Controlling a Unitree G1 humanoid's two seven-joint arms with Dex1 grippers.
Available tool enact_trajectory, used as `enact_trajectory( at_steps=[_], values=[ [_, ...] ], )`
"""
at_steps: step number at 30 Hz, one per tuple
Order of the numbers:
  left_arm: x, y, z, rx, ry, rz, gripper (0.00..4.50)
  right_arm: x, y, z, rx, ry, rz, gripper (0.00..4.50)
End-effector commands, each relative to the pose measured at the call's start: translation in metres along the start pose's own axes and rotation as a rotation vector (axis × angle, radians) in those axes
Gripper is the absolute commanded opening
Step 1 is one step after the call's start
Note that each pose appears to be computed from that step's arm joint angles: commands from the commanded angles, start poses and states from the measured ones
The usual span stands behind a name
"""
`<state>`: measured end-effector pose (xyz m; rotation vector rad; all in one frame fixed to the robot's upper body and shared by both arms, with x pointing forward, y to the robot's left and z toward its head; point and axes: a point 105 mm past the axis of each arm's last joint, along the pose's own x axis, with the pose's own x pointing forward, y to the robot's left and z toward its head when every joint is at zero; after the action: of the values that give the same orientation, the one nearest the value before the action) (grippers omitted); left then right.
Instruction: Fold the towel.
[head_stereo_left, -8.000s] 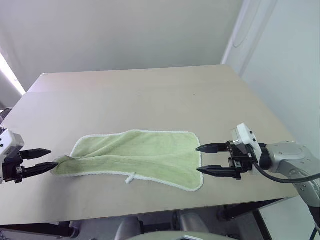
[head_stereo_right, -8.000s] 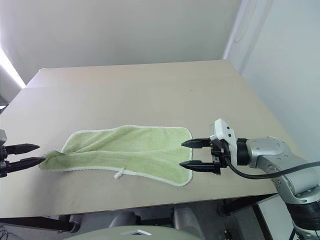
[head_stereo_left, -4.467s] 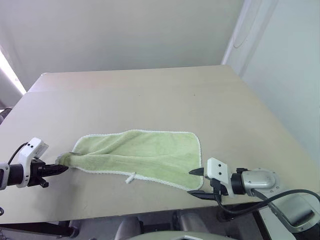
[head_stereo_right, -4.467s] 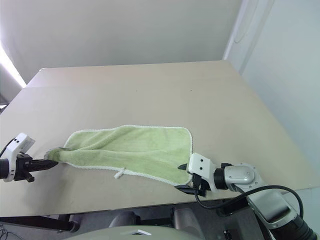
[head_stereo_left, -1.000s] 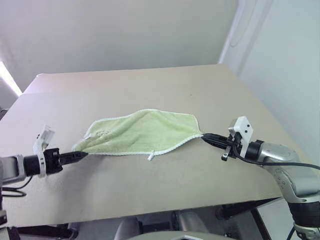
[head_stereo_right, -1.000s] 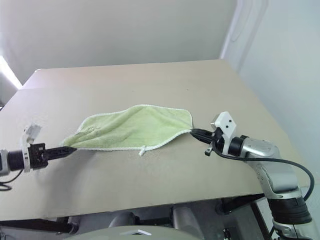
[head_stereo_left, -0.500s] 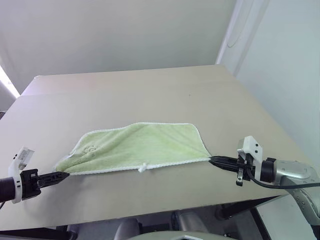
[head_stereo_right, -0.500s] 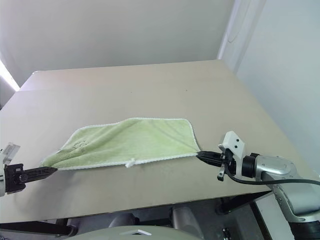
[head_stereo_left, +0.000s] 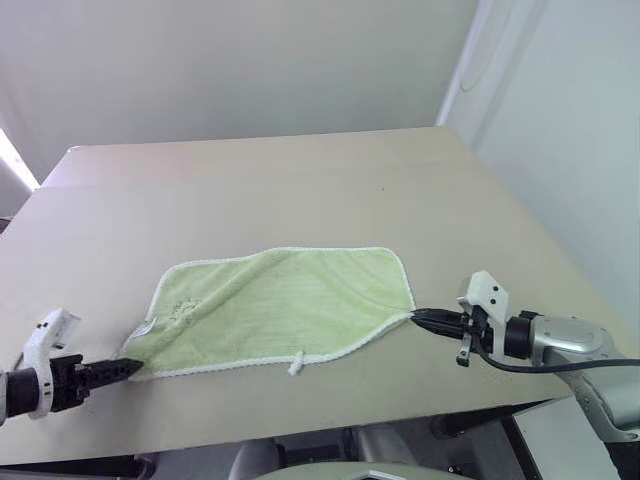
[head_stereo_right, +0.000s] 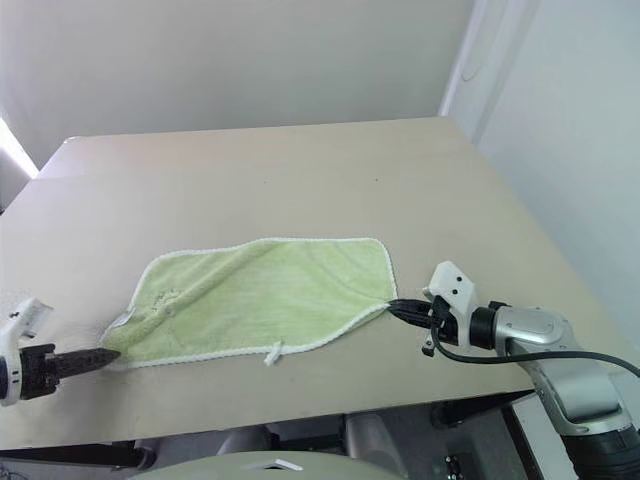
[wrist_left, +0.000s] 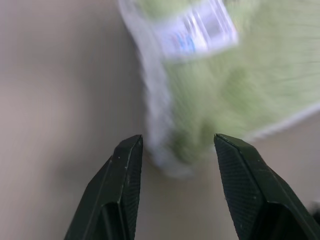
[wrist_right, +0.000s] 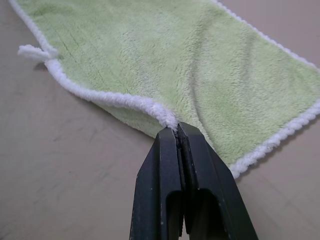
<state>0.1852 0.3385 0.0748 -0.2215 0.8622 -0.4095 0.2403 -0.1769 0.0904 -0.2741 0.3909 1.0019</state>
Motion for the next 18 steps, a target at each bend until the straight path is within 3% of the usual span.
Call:
enact_trajectory(
  at_steps=[1, 4, 7, 12, 18],
  values=[
    [-0.018, 0.012, 0.012, 0.364, 0.06, 0.08, 2.44, -0.002, 0.002, 0.007, -0.049, -0.009, 0.009, 0.0],
    [-0.027, 0.019, 0.009, 0.609, 0.167, 0.055, 2.44, 0.0, 0.002, 0.011, -0.057, -0.025, 0.016, 0.0],
    [-0.027, 0.008, 0.041, 0.67, 0.015, 0.015, 2.44, 0.003, 0.0, 0.013, -0.069, -0.028, 0.017, 0.0],
    [-0.013, -0.028, 0.067, 0.784, -0.115, -0.151, 2.44, 0.008, -0.001, 0.018, -0.085, -0.048, 0.02, 0.0],
    [0.003, -0.043, 0.033, 0.801, 0.056, -0.296, 2.44, 0.01, 0.002, 0.021, -0.091, -0.056, 0.03, 0.0]
  ],
)
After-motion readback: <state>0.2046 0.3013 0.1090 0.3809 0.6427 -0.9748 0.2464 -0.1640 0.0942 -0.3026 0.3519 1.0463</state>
